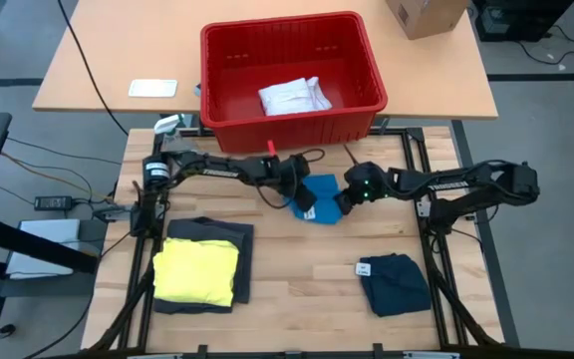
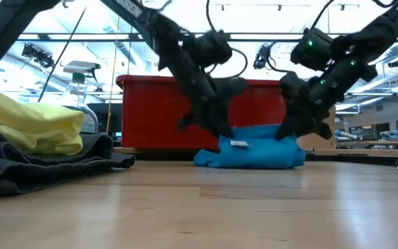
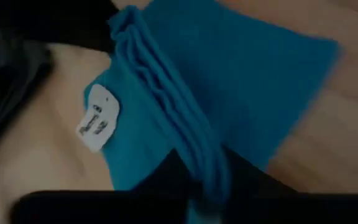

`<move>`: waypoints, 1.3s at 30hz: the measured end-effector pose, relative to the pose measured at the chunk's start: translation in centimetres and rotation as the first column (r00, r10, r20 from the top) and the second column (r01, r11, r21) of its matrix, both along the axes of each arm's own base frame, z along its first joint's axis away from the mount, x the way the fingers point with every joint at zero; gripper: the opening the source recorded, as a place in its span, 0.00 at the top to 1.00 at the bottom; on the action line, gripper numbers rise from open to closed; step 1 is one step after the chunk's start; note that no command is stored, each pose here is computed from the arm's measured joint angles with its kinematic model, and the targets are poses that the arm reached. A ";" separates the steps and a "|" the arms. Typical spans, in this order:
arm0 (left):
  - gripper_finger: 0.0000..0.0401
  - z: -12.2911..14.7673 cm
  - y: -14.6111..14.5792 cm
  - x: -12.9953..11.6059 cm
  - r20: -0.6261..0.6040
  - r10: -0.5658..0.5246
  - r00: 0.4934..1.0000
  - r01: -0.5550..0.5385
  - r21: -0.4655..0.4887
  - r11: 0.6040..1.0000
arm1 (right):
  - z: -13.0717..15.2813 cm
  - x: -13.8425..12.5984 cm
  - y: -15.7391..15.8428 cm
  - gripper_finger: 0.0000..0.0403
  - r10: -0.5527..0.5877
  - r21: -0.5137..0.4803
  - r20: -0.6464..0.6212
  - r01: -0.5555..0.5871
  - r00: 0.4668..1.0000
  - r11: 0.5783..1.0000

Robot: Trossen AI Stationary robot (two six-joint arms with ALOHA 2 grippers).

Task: Fold Laundry from Bin
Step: Fold the light blue short, then stack the light blue short on top of the dark blue short

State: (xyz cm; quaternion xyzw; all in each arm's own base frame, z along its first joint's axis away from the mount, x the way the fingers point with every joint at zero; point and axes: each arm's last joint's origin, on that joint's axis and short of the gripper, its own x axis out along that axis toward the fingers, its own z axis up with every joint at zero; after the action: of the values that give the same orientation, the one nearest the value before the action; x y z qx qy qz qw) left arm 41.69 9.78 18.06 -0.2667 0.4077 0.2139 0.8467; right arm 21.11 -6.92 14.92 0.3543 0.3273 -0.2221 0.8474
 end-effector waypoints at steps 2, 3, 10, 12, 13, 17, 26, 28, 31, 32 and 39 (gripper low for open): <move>0.95 -1.2 0.7 0.3 -0.008 0.044 0.999 -0.044 -0.004 0.999 | -0.3 -0.5 -0.5 0.75 -0.043 0.010 -0.006 0.043 0.999 0.999; 0.95 -1.9 0.9 0.1 -0.037 0.073 0.997 -0.073 -0.015 0.997 | -0.3 -0.6 -0.7 0.68 -0.058 0.016 -0.011 0.058 0.998 0.998; 0.95 -2.6 2.0 0.2 -0.011 0.264 0.964 -0.264 -0.081 0.961 | 0.4 -0.2 -0.3 0.33 -0.049 0.014 0.052 0.049 0.997 0.999; 0.95 -1.8 1.7 0.2 0.012 0.253 0.967 -0.251 -0.075 0.965 | 0.7 0.3 0.5 0.31 0.060 -0.087 0.062 -0.055 0.996 0.995; 0.95 -1.0 1.6 0.2 0.036 0.240 0.970 -0.237 -0.064 0.969 | 0.8 0.4 0.9 0.30 0.125 -0.151 0.045 -0.117 0.991 0.982; 0.95 0.2 1.6 -1.0 -0.030 0.282 0.959 -0.281 0.035 0.959 | 0.9 1.1 2.4 0.31 0.326 -0.398 -0.043 -0.315 0.945 0.862; 0.93 -0.8 2.9 -2.0 -0.113 0.376 0.920 -0.375 0.033 0.926 | 1.1 4.9 0.2 0.32 0.368 -0.578 -0.064 -0.335 0.928 0.744; 0.89 -0.5 3.0 -2.1 -0.104 0.391 0.914 -0.391 0.024 0.920 | 0.7 6.3 -0.6 0.32 0.361 -0.562 -0.079 -0.341 0.929 0.754; 0.78 0.1 2.9 -2.5 -0.119 0.395 0.911 -0.395 0.024 0.918 | 0.1 8.8 -1.7 0.32 0.365 -0.544 -0.083 -0.349 0.927 0.764; 0.74 0.3 2.8 -2.6 -0.122 0.395 0.910 -0.395 0.024 0.918 | -0.3 9.4 -2.0 0.32 0.360 -0.528 -0.089 -0.350 0.929 0.774; 0.48 1.6 2.4 -4.7 -0.249 0.380 0.891 -0.377 0.063 0.924 | -2.4 13.3 -3.7 0.32 0.309 -0.400 -0.080 -0.315 0.948 0.861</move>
State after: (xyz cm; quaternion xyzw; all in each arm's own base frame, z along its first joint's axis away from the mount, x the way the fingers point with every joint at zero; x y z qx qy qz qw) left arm 37.00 12.21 19.66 -0.3054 0.4525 0.4097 0.7308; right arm 34.41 -10.59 12.54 0.1104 0.3322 -0.1478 0.9250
